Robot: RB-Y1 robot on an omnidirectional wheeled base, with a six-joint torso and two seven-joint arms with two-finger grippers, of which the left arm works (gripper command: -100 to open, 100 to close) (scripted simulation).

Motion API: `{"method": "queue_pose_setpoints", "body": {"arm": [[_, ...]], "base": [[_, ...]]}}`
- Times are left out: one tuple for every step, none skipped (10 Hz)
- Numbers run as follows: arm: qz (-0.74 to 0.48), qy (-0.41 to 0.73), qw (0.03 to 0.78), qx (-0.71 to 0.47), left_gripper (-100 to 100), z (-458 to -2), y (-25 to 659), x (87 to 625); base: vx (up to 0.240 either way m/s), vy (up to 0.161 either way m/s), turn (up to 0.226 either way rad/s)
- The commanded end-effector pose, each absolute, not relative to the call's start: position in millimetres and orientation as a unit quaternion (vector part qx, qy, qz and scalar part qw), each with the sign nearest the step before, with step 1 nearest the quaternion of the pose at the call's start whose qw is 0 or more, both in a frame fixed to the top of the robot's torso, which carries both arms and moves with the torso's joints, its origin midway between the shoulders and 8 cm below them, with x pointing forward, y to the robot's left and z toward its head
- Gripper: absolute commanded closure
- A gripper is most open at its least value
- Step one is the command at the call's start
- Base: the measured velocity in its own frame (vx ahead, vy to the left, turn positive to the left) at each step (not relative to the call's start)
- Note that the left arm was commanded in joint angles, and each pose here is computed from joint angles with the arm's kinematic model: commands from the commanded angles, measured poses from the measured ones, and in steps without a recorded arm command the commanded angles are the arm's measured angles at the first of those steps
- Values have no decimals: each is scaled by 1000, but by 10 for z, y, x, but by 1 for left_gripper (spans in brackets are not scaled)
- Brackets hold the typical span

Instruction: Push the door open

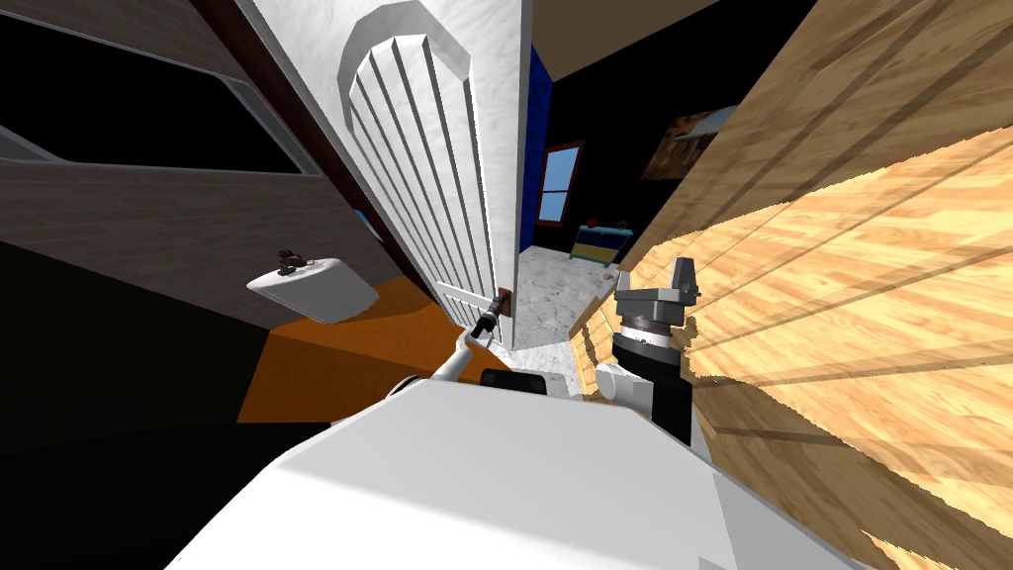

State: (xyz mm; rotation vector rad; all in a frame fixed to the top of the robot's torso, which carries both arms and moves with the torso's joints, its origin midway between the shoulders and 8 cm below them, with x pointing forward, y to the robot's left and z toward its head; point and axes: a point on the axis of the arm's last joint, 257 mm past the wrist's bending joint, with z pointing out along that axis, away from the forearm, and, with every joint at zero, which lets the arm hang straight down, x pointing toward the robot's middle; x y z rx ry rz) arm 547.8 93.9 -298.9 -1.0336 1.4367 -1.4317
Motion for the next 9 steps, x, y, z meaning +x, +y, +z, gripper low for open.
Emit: {"method": "queue_pose_setpoints", "body": {"arm": [[-568,573,424,-413,100,-2990,981,5486],[-567,573,425,-413,100,-2991,990,5488],[-565,572,427,-414,100,-2991,1013,5493],[-563,572,430,-414,100,-2991,1037,5498],[-560,571,433,-415,100,-2991,1064,5503],[-558,570,436,-416,100,-2991,1090,5508],[-555,570,439,-418,100,-2991,1117,5514],[-553,569,443,-419,100,-2990,1143,5519],[-550,567,446,-420,100,-2990,1168,5524]], "base": [[107,-26,90],[138,-57,62],[173,-51,66],[188,-52,76],[194,-69,72],[205,-79,136],[206,-84,149],[204,-68,219],[221,-56,179]]}}
